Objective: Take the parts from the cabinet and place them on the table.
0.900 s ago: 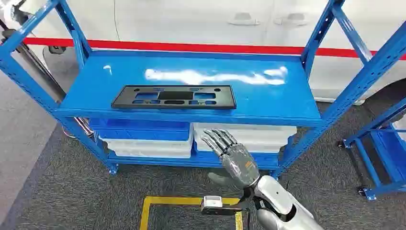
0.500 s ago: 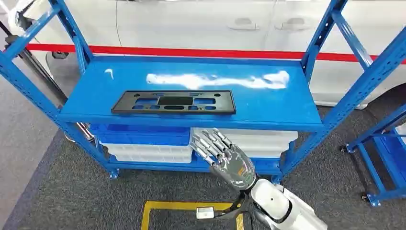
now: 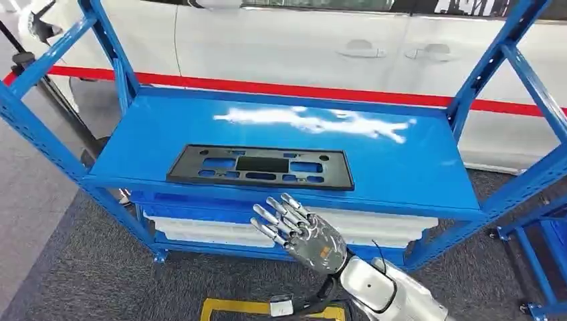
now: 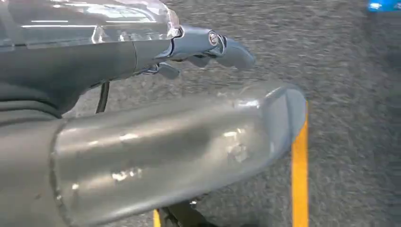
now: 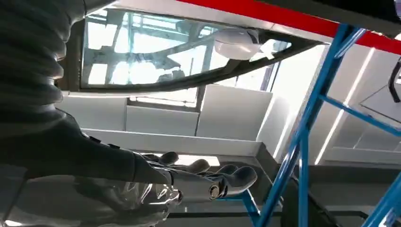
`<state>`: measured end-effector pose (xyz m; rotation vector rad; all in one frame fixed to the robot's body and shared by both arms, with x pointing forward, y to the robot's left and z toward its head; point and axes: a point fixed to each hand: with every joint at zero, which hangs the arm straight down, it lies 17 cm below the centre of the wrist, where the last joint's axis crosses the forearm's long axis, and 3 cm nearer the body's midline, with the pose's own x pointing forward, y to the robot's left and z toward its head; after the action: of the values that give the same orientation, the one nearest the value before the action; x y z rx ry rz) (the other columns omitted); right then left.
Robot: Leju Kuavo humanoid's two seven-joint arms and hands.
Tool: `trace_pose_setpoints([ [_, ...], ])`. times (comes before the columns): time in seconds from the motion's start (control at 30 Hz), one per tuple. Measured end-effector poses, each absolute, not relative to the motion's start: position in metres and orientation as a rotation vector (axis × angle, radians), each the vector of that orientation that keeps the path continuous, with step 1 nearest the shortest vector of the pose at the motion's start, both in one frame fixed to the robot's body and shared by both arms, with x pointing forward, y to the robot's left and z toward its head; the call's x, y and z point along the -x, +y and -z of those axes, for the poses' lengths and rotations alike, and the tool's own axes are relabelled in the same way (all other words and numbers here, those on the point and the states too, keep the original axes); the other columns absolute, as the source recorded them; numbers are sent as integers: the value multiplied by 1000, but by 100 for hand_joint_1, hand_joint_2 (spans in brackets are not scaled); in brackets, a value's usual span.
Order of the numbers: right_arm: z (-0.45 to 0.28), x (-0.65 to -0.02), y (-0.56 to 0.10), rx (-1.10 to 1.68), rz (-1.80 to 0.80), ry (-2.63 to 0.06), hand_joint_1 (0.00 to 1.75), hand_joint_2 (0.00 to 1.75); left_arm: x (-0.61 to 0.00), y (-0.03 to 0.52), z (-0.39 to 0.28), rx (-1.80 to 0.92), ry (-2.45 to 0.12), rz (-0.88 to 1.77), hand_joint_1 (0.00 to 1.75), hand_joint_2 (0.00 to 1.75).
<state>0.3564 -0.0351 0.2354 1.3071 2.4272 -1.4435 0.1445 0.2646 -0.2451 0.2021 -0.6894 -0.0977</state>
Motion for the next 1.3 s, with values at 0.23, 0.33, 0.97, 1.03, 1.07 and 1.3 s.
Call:
trace_pose_setpoints([
  [0.23, -225, -357, -38, -1281, 1493, 2380, 0, 175, -155, 268, 242, -211, -708, 105, 0, 0],
  [0.33, -219, -358, -41, -1279, 1523, 2373, 0, 175, -151, 268, 243, -211, -702, 106, 0, 0],
  [0.97, -203, -367, -45, -1262, 1609, 2384, 0, 175, -150, 259, 244, -161, -699, 109, 0, 0],
  [1.03, -204, -367, -44, -1262, 1606, 2382, 0, 175, -151, 256, 244, -153, -700, 108, 0, 0],
  [1.07, -206, -368, -44, -1263, 1602, 2380, 0, 175, -152, 256, 244, -152, -701, 108, 0, 0],
  [1.3, -202, -370, -49, -1263, 1618, 2361, 0, 175, -151, 257, 244, -153, -700, 108, 0, 0],
])
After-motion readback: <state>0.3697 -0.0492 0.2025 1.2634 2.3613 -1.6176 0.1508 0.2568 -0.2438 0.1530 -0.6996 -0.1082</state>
